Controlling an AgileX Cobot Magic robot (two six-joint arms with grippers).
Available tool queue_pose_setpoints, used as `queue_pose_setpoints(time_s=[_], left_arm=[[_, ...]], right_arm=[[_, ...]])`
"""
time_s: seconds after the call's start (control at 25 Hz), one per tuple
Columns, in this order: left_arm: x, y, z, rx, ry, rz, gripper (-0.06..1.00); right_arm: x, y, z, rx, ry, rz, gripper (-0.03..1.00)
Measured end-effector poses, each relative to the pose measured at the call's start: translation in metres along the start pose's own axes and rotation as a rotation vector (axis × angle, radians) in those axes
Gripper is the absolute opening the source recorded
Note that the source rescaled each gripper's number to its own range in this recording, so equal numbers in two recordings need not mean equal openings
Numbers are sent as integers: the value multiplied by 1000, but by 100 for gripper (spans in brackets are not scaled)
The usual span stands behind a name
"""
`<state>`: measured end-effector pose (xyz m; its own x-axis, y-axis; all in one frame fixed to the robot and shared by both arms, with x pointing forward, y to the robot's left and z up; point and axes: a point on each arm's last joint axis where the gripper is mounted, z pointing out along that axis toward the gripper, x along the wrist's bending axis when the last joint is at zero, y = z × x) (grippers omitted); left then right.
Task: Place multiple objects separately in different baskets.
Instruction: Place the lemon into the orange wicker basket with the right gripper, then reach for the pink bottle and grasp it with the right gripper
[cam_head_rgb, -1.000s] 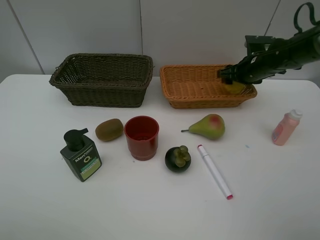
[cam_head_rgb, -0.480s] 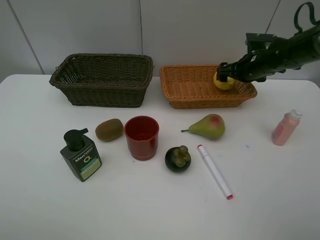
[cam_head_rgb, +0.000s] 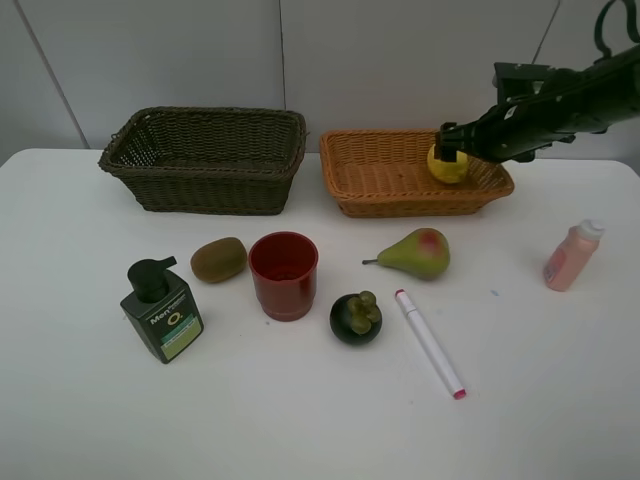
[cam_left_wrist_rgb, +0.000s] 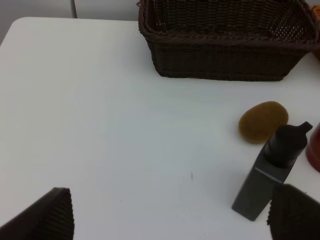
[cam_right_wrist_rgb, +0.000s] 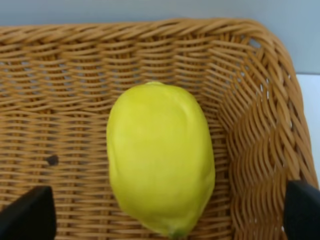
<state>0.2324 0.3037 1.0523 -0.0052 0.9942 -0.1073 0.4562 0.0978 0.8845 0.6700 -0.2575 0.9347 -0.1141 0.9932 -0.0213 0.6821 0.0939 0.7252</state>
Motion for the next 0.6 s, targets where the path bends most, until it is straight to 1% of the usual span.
queue_pose_setpoints(time_s=[0.16, 0.36, 0.6], left_arm=[[0, 0, 0, 0, 0, 0, 100], [0, 0, 0, 0, 0, 0, 100], [0, 0, 0, 0, 0, 0, 100]], right_arm=[[-1, 12, -18, -21, -3, -17, 100], [-1, 28, -50, -29, -8, -28, 100], [-2, 36, -92, 45, -12, -16, 100]])
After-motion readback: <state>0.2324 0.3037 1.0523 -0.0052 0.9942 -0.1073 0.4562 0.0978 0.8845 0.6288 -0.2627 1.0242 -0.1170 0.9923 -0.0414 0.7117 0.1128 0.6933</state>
